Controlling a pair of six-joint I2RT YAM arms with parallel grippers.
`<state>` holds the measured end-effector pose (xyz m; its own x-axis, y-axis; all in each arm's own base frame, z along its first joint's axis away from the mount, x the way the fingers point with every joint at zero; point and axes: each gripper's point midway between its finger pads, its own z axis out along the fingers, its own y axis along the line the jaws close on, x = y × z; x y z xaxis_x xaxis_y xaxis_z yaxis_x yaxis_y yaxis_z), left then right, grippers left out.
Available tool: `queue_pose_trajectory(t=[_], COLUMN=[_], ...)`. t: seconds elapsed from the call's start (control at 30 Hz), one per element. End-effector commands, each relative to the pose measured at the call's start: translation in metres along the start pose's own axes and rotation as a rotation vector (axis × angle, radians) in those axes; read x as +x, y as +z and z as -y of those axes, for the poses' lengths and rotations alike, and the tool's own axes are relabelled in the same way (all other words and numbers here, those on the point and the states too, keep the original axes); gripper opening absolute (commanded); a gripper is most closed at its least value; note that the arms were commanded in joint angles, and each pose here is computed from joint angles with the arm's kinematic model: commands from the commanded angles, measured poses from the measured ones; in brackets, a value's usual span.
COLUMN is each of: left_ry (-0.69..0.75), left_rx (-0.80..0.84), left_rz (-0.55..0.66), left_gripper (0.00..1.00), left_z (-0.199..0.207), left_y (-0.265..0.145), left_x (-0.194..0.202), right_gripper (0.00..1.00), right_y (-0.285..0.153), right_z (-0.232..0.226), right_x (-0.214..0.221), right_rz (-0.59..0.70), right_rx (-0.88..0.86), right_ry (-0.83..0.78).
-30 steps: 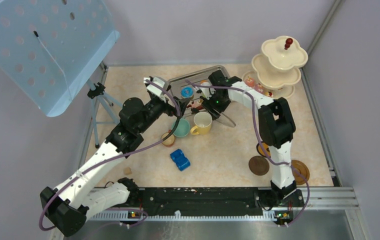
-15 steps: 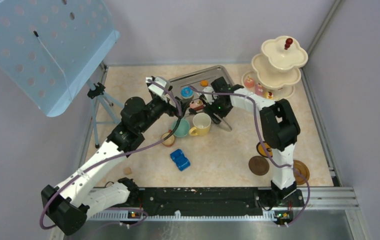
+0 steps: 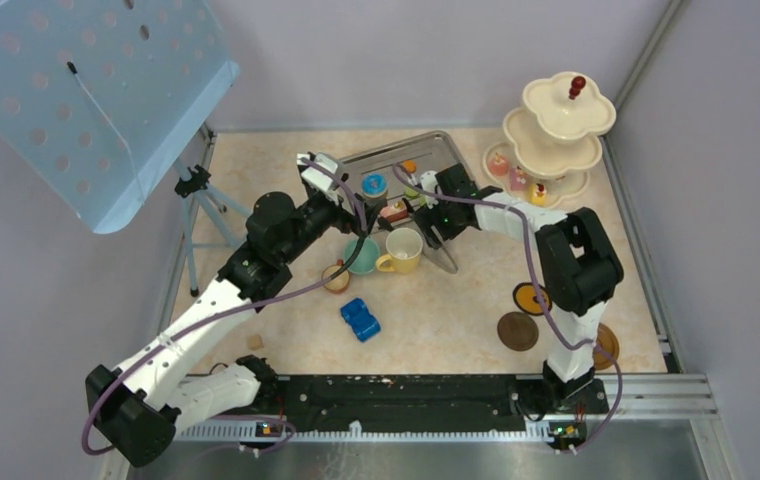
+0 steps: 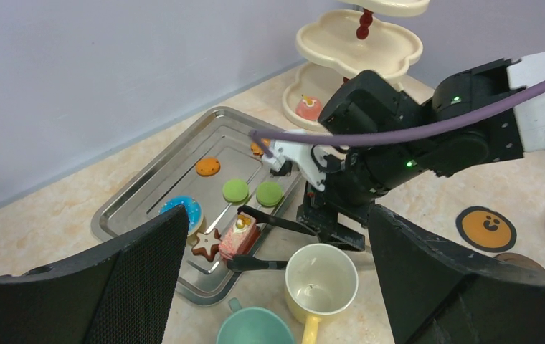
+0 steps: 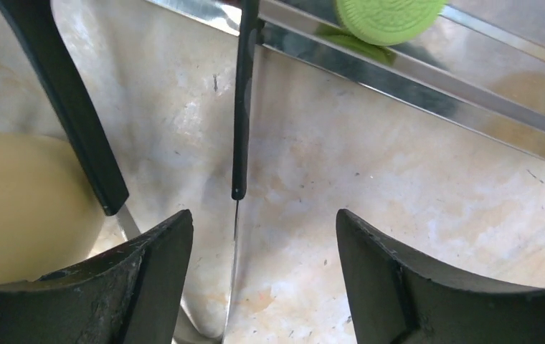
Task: Serve the afternoon tea
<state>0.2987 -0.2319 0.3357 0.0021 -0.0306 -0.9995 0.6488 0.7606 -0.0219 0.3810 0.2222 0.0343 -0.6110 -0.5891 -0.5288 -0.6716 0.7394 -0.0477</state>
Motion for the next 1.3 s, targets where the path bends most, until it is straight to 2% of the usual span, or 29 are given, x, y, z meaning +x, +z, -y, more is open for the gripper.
queue_pose_trajectory(t=[0.0, 0.2, 0.47, 0.7, 1.1, 1.27], left_ry=[-0.006, -0.012, -0.015, -0.012, -0.003, -0.001], left_rx=[0.018, 0.027, 0.024, 0.02, 0.002, -0.006], left_rz=[0.042, 0.032, 0.024, 0.022, 0.041, 0.049], left_gripper=[0.99, 0.99, 0.99, 0.99, 0.99, 0.99], left_z=[0.003, 0.004, 0.004, 0.003, 0.0, -0.001], left_y=[0.002, 0.005, 0.006, 0.007, 0.002, 0.0], left_x=[-0.01, -0.006, -0.004, -0.003, -0.008, -0.011], right_gripper=[0.73, 0.74, 0.74, 0.74, 0.68, 0.59], right_y=[-0.045, -0.065, -0.045, -0.019, 0.01, 0.009], right_z=[0.001, -0.02, -0.045, -0.037, -0.034, -0.033], right_x=[-0.049, -0.029, 0.0, 0.009, 0.001, -0.002], right_rz=[0.224, 0.252, 0.237, 0.21, 0.154, 0.159], right_rx=[-0.025, -0.12, -0.129, -0.038, -0.026, -0.02], right_ry=[0.127, 0.125, 0.022, -0.005, 0.0, 0.004])
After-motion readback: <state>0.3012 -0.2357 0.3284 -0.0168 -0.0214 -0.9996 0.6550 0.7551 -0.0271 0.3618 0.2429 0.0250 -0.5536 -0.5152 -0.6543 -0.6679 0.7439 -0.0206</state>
